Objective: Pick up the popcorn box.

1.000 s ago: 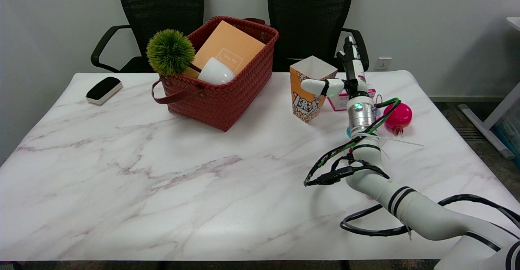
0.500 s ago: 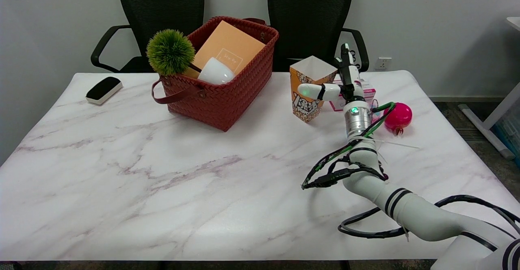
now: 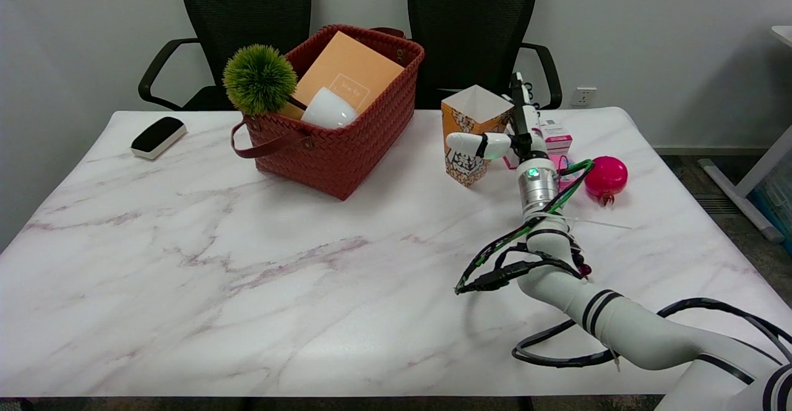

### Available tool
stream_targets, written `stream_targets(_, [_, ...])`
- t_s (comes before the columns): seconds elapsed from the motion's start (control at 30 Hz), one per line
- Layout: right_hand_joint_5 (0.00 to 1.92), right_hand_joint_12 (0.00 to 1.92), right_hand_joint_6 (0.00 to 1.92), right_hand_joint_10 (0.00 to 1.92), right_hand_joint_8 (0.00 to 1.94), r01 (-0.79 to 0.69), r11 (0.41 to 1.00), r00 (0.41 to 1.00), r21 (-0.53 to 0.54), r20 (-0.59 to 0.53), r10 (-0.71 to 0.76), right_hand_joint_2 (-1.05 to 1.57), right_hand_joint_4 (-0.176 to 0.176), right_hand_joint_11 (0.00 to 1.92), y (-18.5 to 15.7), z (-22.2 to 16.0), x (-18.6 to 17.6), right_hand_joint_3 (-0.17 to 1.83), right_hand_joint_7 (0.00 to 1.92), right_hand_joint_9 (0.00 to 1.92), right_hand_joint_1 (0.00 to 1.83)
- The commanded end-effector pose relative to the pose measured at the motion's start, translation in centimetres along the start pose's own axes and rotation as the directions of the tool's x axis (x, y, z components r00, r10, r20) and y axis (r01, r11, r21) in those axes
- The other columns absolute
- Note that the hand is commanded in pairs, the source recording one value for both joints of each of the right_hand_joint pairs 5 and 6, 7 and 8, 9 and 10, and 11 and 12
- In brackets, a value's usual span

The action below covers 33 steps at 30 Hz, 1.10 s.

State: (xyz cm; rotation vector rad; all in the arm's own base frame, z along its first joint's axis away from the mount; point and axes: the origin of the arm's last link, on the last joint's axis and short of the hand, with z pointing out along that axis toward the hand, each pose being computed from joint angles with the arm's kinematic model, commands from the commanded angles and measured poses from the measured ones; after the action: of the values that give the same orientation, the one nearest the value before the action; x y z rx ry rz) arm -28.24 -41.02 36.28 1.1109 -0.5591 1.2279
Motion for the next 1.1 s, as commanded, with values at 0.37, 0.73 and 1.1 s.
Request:
stream_targets(0.37, [0.00,0.28,0.00,0.25,0.01,0.006,0.999,1.000,-0.040,0.011,-0.006,-0.28,0.000,0.28,1.61,-1.79,-0.24,0.42,0.01,0.25,0.99])
stream_targets(0.73, [0.00,0.28,0.00,0.25,0.02,0.010,0.999,1.000,-0.043,0.019,-0.009,-0.28,0.000,0.28,1.66,-1.71,-0.31,0.43,0.02,0.25,0.99])
stream_targets(1.1, [0.00,0.28,0.00,0.25,0.02,0.014,1.000,1.000,-0.026,0.013,-0.014,-0.29,0.000,0.28,1.11,-0.99,-0.09,0.45,0.02,0.25,0.99])
